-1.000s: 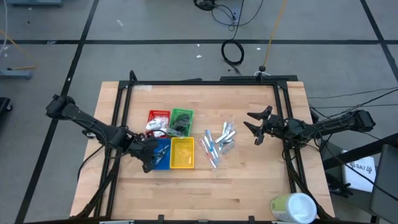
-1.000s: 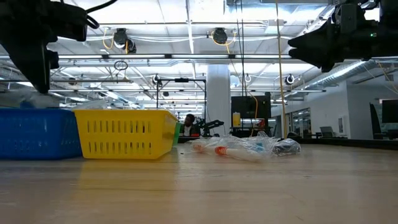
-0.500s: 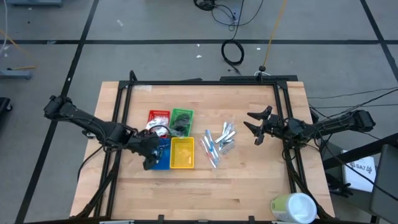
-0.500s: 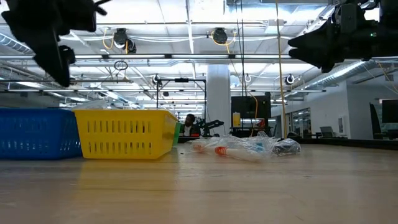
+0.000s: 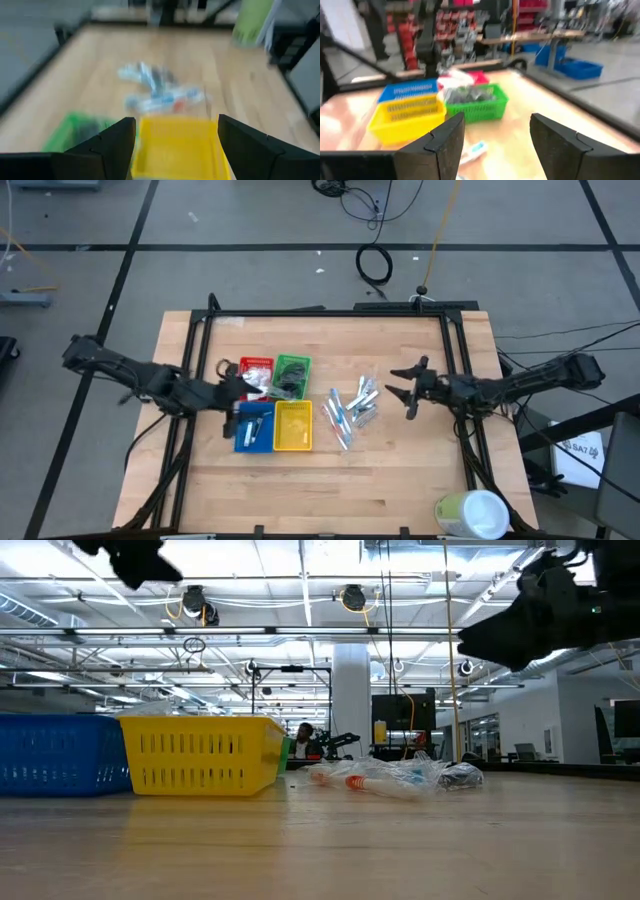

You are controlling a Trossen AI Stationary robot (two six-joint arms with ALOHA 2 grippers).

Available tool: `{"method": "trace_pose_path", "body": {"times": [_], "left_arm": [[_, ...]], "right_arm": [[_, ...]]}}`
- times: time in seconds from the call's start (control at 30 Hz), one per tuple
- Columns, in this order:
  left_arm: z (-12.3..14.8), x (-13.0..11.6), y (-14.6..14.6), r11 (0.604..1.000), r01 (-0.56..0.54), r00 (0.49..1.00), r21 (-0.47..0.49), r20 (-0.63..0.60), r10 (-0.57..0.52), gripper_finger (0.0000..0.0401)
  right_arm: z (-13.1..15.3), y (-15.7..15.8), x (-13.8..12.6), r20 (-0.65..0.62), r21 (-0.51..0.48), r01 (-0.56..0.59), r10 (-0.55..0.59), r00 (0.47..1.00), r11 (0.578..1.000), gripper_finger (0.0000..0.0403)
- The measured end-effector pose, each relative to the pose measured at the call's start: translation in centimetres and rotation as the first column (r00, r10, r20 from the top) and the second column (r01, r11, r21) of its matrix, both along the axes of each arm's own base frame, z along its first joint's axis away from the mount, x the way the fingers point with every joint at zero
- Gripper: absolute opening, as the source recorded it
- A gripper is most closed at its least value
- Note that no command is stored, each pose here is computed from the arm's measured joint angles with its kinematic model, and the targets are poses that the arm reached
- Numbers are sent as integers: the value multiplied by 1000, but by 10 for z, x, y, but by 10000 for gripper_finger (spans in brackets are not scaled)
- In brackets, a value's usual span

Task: Pick & Place Travel size toiletries
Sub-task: Put the silver nail cutter into the blue bin

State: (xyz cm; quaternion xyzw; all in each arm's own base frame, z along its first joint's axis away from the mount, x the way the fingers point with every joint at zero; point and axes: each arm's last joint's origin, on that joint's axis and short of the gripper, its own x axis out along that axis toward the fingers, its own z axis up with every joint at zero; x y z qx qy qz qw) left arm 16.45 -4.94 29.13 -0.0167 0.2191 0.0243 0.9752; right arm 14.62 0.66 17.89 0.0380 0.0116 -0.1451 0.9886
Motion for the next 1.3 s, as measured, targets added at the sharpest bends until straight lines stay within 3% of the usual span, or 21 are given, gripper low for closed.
{"method": "trace_pose_path", "body": {"times": [0.2,0.4,0.6,0.9,1.3], "left_arm": [[-6,-8,14,998,15,981,57,193,-25,276],[-25,-9,31,994,-105,973,-11,204,105,278],[-33,-7,41,981,-189,964,-51,179,195,270],[-34,-6,46,973,-223,959,-54,166,229,269],[-37,-7,46,973,-228,963,-42,140,232,269]], "right_arm": [[0,5,34,-261,0,-32,31,965,999,212],[-12,12,76,-501,-12,-94,76,862,995,212],[-28,11,107,-603,71,-198,200,772,978,196],[-47,3,108,-733,93,-155,173,658,984,165],[-49,4,102,-768,143,-179,223,601,974,160]]}}
